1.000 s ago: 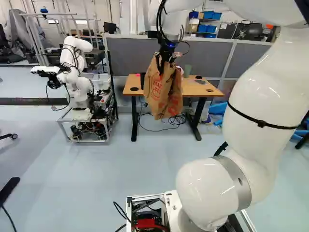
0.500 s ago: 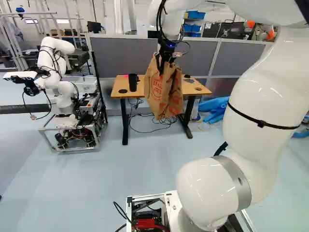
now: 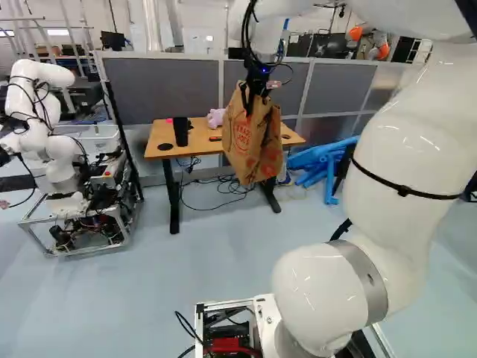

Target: Pick up the bag on the ground and place it on the table

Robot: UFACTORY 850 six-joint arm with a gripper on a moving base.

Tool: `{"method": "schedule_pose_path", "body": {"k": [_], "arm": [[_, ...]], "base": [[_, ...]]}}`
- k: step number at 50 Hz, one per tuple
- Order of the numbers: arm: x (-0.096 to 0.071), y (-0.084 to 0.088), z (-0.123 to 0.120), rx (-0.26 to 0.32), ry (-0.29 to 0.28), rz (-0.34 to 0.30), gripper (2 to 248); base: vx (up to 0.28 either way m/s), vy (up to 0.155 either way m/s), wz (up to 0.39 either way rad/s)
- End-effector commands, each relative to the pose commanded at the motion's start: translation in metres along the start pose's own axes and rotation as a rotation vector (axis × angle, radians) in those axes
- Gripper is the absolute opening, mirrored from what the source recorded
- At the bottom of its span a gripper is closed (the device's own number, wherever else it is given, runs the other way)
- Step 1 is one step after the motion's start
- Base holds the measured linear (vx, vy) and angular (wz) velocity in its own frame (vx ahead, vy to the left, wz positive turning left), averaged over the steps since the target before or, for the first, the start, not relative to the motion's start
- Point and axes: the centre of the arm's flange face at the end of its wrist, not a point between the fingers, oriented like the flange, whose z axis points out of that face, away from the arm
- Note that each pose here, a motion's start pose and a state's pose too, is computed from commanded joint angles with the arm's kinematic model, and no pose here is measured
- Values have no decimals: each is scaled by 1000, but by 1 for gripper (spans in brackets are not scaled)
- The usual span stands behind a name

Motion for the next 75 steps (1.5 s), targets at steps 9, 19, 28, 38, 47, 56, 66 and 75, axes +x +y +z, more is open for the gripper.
{"method": "schedule_pose_path", "body": {"k": [9, 19, 28, 38, 47, 56, 66, 75], "arm": [[0, 0, 0, 0, 0, 0, 21], [0, 0, 0, 0, 0, 0, 21], [0, 0, 0, 0, 0, 0, 21], [0, 0, 0, 0, 0, 0, 21], [0, 0, 0, 0, 0, 0, 21], [0, 0, 0, 0, 0, 0, 21], [0, 0, 0, 0, 0, 0, 21], [0, 0, 0, 0, 0, 0, 21]], "base": [[57, -82, -249], [61, -87, -258], [72, -78, -228], [127, -17, -72], [157, -2, -16], [107, -24, 27], [99, -43, 8], [117, -61, 5]]}}
